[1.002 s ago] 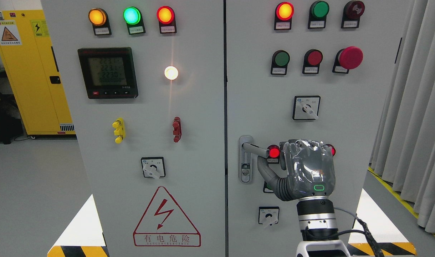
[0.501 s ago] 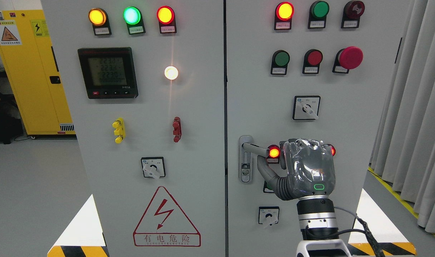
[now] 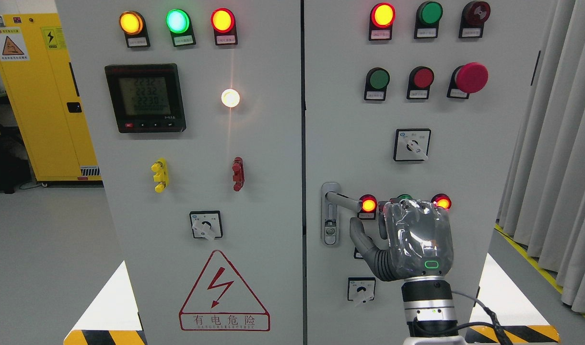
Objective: Release door handle
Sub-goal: 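Open the right hand fingers and pull it away from the handle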
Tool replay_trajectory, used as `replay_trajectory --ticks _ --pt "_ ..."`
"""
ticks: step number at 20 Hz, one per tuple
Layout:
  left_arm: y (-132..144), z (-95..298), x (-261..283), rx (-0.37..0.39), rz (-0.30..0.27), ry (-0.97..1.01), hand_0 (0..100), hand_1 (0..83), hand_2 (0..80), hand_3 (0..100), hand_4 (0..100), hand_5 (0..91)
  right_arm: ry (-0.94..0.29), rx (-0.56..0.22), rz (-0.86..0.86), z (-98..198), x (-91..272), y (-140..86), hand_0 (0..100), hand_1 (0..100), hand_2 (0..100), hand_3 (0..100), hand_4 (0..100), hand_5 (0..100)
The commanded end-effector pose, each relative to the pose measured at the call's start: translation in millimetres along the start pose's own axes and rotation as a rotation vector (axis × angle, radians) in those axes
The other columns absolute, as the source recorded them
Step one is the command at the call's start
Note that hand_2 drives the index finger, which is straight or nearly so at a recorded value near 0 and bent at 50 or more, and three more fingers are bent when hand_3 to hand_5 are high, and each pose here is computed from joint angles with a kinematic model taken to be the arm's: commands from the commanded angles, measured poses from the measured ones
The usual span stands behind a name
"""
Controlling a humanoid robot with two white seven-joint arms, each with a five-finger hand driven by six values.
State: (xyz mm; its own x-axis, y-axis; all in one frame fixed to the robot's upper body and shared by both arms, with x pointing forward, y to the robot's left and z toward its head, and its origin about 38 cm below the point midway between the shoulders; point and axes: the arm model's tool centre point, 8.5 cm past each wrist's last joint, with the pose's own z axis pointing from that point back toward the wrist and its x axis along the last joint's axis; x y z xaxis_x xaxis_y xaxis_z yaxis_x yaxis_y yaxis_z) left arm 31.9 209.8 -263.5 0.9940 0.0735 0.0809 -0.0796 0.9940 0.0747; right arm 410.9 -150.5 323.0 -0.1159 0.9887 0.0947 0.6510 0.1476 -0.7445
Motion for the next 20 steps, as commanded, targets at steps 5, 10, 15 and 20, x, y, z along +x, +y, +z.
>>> replay_trajectory --ticks 5,10,15,20 --pt "-1 0 4 -0.002 0.001 -0.012 12 55.6 0.0 0 0 0.0 -0.016 -0.057 0.014 43 -42 -23 34 42 46 70 73 67" --pt "-1 0 4 -0.002 0.001 -0.012 12 55.6 0.0 0 0 0.0 -0.071 -0.105 0.034 46 -58 -35 35 42 15 29 39 35" --pt "-1 0 4 -0.002 0.001 -0.012 12 55.6 0.0 0 0 0.0 -0.072 -0.104 -0.054 46 -59 -34 40 40 2 11 18 8" --pt "-1 0 4 -0.002 0.001 -0.012 12 55.6 0.0 0 0 0.0 -0.075 -0.105 -0.056 45 -59 -35 46 34 0 0 0 0"
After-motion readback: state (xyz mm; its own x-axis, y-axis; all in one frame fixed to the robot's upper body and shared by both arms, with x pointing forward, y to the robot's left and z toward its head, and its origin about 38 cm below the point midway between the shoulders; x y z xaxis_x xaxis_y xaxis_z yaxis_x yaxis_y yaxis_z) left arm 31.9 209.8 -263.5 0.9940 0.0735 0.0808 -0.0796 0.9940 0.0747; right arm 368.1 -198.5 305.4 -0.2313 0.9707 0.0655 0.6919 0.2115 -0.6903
